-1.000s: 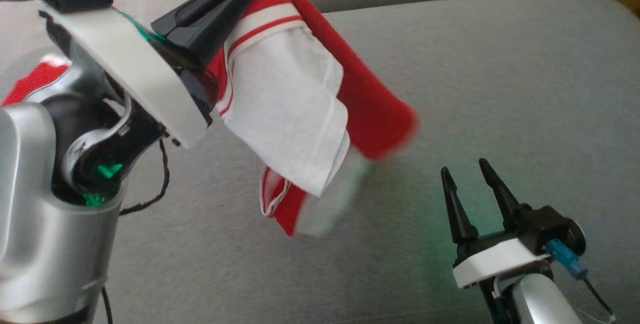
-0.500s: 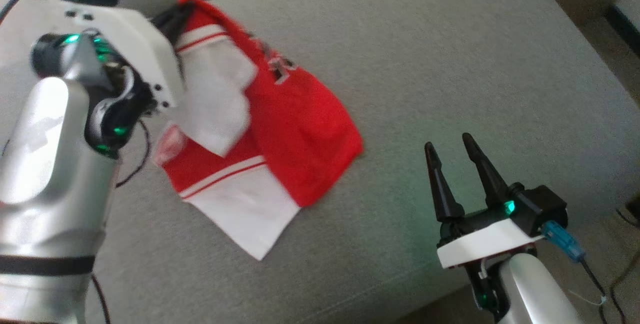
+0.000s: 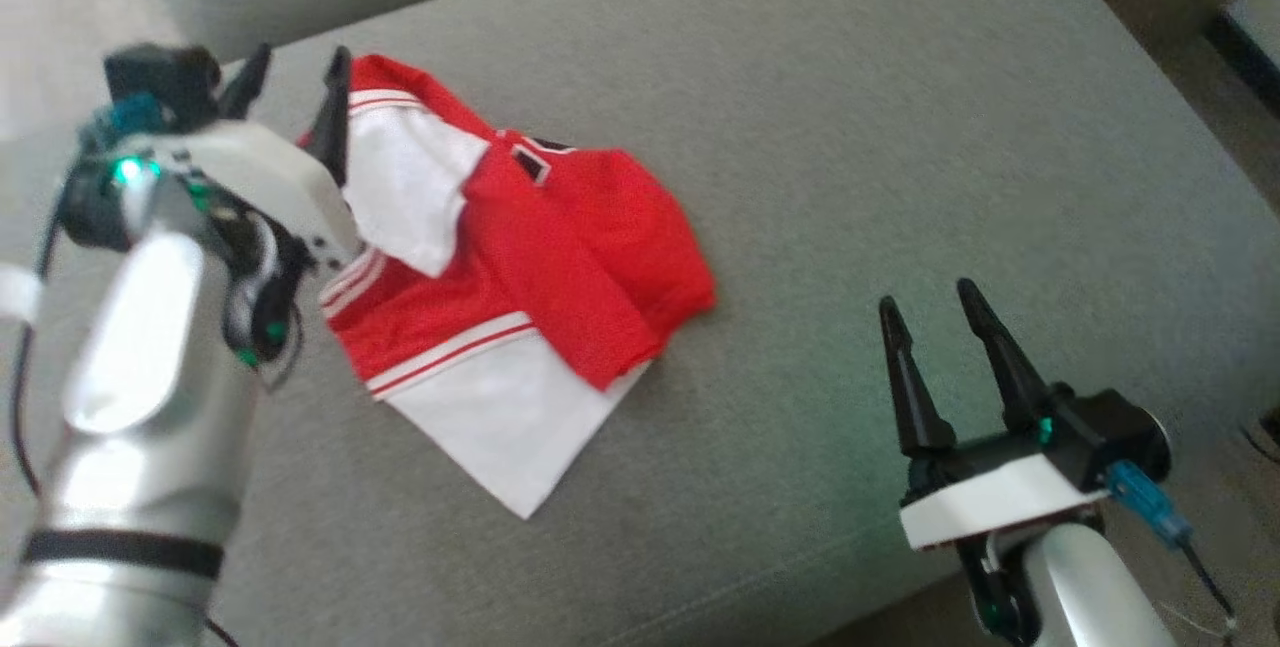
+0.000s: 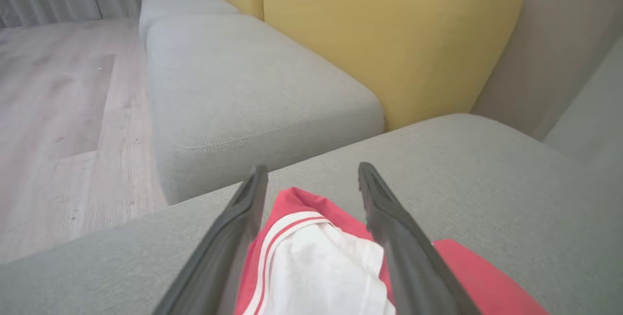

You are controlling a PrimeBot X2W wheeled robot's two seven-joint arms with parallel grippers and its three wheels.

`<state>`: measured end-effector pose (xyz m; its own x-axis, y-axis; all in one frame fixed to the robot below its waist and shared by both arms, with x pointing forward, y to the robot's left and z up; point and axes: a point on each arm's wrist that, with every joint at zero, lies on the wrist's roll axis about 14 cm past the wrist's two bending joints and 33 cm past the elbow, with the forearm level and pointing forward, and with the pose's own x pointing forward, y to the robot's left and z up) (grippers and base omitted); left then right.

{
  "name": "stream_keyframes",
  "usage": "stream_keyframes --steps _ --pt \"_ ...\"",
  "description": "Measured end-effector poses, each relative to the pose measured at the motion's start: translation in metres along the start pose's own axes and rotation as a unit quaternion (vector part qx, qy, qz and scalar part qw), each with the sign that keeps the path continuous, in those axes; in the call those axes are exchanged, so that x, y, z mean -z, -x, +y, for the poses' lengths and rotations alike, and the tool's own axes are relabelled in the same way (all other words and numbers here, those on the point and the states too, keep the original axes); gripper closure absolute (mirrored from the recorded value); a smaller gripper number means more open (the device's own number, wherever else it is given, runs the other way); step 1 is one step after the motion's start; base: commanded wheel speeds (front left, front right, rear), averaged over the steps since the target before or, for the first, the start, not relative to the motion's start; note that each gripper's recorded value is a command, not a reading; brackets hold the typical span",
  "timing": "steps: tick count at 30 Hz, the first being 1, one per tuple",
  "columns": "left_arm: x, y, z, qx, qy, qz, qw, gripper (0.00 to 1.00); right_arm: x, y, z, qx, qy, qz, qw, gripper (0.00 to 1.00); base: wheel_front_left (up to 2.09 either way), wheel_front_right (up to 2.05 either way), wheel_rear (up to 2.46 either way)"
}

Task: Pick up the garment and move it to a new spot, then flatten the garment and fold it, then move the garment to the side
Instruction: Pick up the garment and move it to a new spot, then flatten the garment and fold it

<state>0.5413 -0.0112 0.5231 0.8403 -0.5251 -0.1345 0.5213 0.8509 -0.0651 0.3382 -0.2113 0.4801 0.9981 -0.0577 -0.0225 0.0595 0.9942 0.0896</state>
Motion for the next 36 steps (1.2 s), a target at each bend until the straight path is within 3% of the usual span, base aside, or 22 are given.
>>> stream_keyframes --steps 8,14,22,29,36 --pt "0.022 0.083 0.012 -0.083 0.062 -0.059 0.993 0.00 -0.011 -0.005 0.019 -0.035 0.026 -0.022 0.999 0.00 0.00 0.00 0.00" --pt "0.055 0.175 0.039 -0.196 0.094 -0.074 0.973 0.00 -0.005 -0.013 0.041 -0.075 0.047 -0.017 0.996 0.00 0.00 0.00 0.00" --pt "0.077 0.261 0.062 -0.294 0.075 -0.078 0.950 0.00 0.007 -0.017 0.066 -0.116 0.051 -0.001 0.992 0.00 0.00 0.00 0.00" --pt "0.080 0.290 0.055 -0.308 0.058 -0.081 0.946 0.00 0.020 -0.010 0.069 -0.120 0.043 0.021 0.992 0.00 0.00 0.00 0.00" --pt "0.083 0.283 0.048 -0.285 0.051 -0.076 0.954 0.00 0.027 -0.005 0.064 -0.112 0.040 0.032 0.992 0.00 0.00 0.00 0.00"
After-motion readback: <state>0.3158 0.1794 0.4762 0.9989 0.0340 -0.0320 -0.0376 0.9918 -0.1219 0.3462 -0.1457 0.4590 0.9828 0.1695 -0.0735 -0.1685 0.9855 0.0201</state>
